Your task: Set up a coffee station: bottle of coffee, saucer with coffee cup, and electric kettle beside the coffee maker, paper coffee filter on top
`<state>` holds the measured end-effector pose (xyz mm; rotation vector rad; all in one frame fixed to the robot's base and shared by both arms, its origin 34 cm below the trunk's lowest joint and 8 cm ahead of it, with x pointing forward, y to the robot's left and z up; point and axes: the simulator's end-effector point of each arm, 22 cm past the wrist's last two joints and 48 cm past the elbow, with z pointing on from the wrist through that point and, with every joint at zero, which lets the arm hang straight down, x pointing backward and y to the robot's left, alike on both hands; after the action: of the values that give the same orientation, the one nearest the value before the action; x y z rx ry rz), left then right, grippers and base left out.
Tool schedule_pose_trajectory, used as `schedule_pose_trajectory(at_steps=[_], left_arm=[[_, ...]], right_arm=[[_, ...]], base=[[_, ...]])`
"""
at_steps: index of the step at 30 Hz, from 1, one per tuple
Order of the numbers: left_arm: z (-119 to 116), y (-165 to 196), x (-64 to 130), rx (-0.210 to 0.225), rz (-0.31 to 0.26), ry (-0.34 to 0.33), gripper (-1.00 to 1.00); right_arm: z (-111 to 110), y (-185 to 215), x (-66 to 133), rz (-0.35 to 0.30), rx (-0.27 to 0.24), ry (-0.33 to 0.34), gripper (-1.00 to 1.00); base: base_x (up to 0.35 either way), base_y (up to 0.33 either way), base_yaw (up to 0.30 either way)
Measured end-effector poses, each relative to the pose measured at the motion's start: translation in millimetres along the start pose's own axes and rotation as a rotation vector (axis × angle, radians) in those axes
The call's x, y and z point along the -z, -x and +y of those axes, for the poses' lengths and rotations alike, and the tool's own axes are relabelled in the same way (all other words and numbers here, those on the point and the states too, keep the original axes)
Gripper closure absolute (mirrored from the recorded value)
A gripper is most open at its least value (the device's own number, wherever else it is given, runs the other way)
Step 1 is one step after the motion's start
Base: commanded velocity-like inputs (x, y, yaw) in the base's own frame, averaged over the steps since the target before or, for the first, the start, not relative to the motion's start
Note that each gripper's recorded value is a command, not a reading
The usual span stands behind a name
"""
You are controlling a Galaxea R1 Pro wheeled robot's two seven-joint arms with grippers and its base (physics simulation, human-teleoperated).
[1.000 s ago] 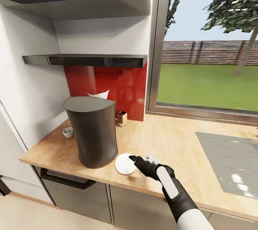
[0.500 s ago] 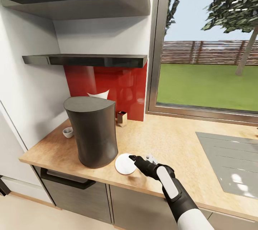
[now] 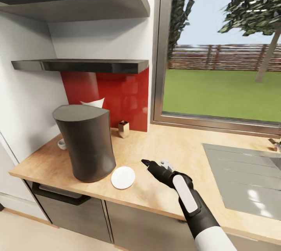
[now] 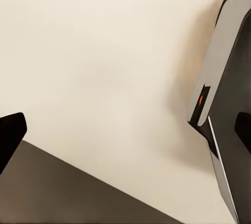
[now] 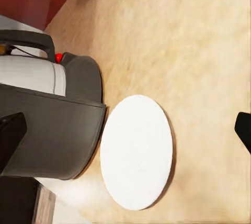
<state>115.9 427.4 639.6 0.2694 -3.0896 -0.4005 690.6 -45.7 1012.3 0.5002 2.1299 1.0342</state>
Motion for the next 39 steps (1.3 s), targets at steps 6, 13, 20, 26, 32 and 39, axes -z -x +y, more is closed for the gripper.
schedule_pose_trajectory(at_steps=[6, 13, 20, 26, 32, 39], left_arm=[[0.2, 0.4, 0.0, 0.004, -0.001, 0.000, -1.00], [0.5, 6.3, 0.4, 0.008, -0.015, 0.001, -1.00], [0.4, 12.4, 0.6, 0.011, -0.040, 0.000, -1.00], [-0.2, 19.7, 0.9, 0.013, -0.085, -0.002, -1.00], [-0.8, 18.2, 0.9, 0.012, -0.084, -0.002, -1.00], [-0.2, 17.5, 0.8, 0.010, -0.082, -0.002, -1.00]], right_arm=[[45.2, 33.2, 16.7, -0.082, 0.056, 0.086, -1.00], [67.6, 46.8, 27.5, -0.119, 0.082, 0.130, -1.00], [76.5, 42.1, 27.5, -0.111, 0.102, 0.144, -1.00], [83.7, 45.7, 30.7, -0.122, 0.109, 0.159, -1.00], [94.5, 56.2, 39.0, -0.150, 0.126, 0.182, -1.00], [85.5, 51.5, 39.0, -0.144, 0.123, 0.167, -1.00]], base=[[-0.254, -0.187, 0.000], [-0.229, -0.049, -0.164], [-0.013, -0.001, -0.261], [0.000, 0.000, -0.204], [0.000, 0.000, -0.200], [0.000, 0.000, -0.265]])
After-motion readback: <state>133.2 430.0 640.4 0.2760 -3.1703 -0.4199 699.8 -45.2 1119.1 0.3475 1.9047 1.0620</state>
